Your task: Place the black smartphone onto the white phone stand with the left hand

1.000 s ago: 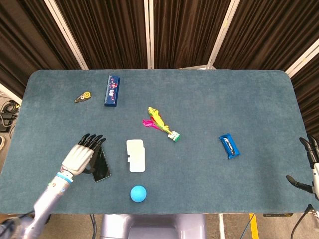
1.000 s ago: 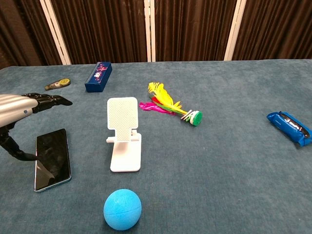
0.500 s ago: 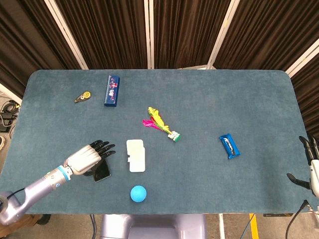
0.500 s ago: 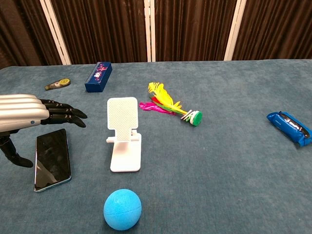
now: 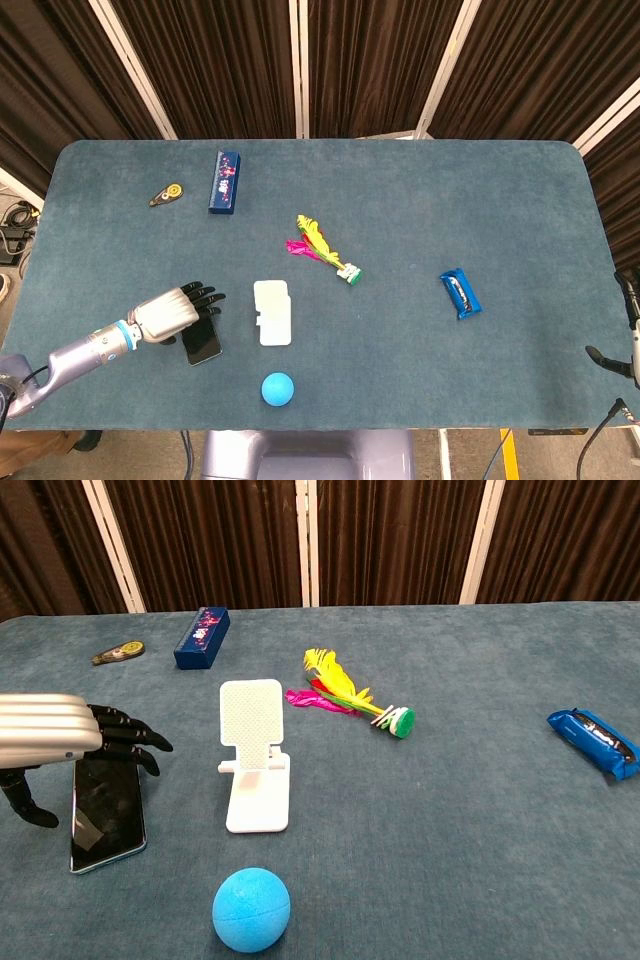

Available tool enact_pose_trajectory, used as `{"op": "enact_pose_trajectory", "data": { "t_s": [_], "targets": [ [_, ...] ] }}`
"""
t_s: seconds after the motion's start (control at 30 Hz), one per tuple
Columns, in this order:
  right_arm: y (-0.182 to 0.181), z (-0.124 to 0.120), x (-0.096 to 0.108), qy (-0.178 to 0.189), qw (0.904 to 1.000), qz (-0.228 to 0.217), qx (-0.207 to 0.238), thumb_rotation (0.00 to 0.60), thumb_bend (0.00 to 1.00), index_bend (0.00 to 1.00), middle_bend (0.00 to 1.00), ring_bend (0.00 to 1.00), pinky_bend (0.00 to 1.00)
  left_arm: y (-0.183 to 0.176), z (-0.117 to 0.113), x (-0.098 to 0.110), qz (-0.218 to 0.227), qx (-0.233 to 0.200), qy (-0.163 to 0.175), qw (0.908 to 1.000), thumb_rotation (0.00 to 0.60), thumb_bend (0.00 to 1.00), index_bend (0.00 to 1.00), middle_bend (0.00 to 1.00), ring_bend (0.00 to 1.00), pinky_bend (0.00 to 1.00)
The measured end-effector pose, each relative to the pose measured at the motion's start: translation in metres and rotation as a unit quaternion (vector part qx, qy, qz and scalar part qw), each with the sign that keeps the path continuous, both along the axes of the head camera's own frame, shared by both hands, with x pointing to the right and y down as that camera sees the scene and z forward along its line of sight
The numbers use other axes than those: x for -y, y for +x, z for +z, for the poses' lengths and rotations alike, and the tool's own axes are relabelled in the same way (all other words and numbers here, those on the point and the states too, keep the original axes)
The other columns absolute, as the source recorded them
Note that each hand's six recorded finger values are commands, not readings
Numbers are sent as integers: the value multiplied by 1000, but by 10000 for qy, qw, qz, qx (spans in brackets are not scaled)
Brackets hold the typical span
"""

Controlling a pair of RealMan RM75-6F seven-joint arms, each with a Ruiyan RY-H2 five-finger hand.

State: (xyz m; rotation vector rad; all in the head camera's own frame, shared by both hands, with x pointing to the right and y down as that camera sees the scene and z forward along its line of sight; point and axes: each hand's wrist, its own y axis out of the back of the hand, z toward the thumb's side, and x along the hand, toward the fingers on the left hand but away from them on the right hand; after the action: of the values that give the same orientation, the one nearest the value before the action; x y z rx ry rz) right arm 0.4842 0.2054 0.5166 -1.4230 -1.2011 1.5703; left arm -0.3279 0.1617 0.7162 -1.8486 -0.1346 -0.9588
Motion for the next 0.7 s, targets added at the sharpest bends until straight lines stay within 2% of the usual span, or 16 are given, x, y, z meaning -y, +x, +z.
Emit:
{"op": "enact_pose_trajectory", "data": {
  "t_s": [0.27,0.37,0.4,0.5,0.57,0.7],
  "targets": [
    [1,-1,0,5,10000,13,8,600,0,0,0,0,0,4,12,-8,120,-7,-26,9999,600,0,176,38,66,128],
    [2,0,0,2,10000,31,12,600,0,0,0,0,0,6,15,-8,136,-11,-13,9999,600,0,188,61,94,139],
    [2,0,0,2,10000,33,13,600,0,0,0,0,0,7,16,-9,138,-15,-18,9999,600,0,198,85,117,152],
    [3,0,0,-4,10000,40,19,600,0,0,0,0,0,9,19,-11,147,-32,-40,9999,600,0,279,253,258,252],
    [3,0,0,-6,10000,39,20,600,0,0,0,0,0,11,18,-12,156,-86,-22,9998,600,0,380,359,353,325],
    [2,0,0,-11,10000,35,24,600,0,0,0,0,0,14,15,-11,181,-236,64,9995,600,0,485,443,430,392]
  ]
}}
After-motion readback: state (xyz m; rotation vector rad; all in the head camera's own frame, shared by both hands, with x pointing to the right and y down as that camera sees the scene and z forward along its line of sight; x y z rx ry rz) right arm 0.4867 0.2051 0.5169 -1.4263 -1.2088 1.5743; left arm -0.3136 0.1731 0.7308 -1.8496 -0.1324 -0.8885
